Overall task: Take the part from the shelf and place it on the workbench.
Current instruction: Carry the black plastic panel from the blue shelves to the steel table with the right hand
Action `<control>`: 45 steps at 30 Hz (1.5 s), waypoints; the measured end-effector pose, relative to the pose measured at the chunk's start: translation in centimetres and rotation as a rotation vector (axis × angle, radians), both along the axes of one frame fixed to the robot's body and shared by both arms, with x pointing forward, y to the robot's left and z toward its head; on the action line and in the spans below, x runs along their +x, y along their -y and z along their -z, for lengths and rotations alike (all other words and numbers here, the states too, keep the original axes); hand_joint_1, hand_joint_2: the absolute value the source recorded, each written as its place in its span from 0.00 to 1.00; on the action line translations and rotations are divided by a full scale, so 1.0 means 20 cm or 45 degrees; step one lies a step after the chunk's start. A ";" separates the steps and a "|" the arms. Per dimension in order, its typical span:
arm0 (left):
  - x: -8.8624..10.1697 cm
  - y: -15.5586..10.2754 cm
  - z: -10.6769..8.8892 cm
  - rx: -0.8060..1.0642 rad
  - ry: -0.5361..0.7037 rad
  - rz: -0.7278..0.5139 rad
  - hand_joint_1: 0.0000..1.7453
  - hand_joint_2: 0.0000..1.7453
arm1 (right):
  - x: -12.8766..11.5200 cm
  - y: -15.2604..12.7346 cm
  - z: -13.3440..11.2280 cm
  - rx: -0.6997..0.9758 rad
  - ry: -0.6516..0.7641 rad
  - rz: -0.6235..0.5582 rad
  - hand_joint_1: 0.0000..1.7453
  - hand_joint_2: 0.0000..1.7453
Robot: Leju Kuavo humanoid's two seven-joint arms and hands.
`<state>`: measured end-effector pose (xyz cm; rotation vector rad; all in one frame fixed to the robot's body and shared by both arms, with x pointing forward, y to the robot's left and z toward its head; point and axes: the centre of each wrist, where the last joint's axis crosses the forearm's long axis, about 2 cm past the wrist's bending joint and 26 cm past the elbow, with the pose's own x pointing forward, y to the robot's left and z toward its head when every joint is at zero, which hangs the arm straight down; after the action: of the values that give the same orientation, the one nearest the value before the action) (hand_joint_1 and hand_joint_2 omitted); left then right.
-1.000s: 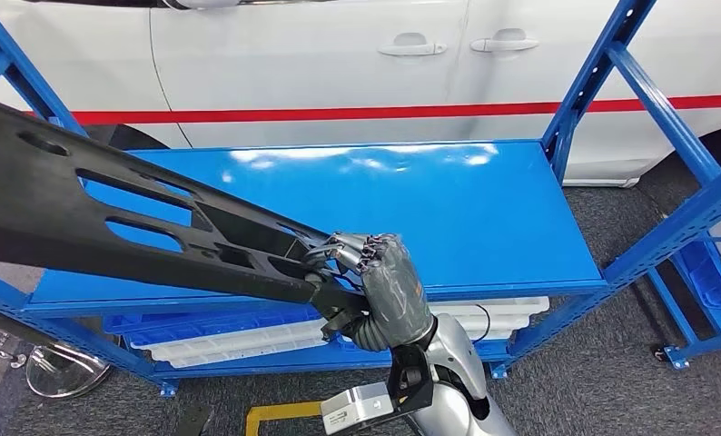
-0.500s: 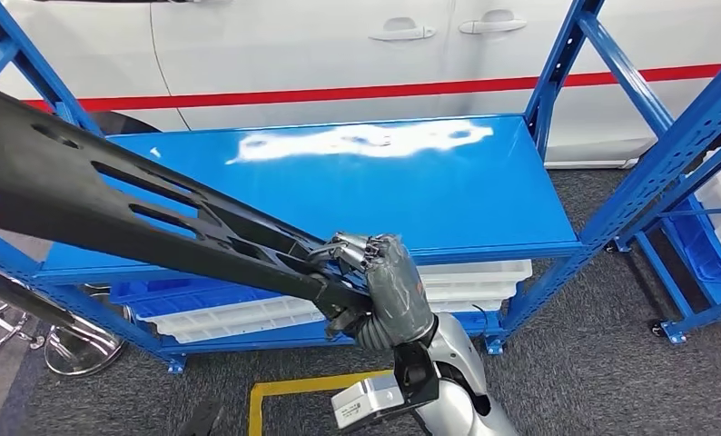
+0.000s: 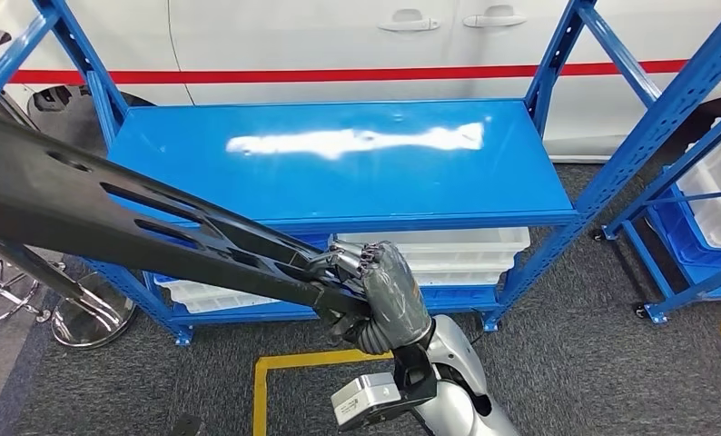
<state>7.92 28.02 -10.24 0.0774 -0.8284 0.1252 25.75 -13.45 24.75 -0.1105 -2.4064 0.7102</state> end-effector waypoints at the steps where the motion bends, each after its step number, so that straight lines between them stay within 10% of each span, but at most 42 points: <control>1: 0.00 0.00 0.00 0.001 0.000 0.000 0.00 1.00 | 0.00 0.00 0.00 -0.003 -0.002 0.001 1.00 1.00; 45: -0.05 -0.02 0.01 0.010 0.012 0.004 0.00 1.00 | -0.01 -0.01 0.05 -0.025 -0.032 -0.008 1.00 1.00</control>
<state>6.93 28.32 -10.48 0.0833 -0.8384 0.1195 25.64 -13.28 23.76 -0.1019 -2.3773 0.7341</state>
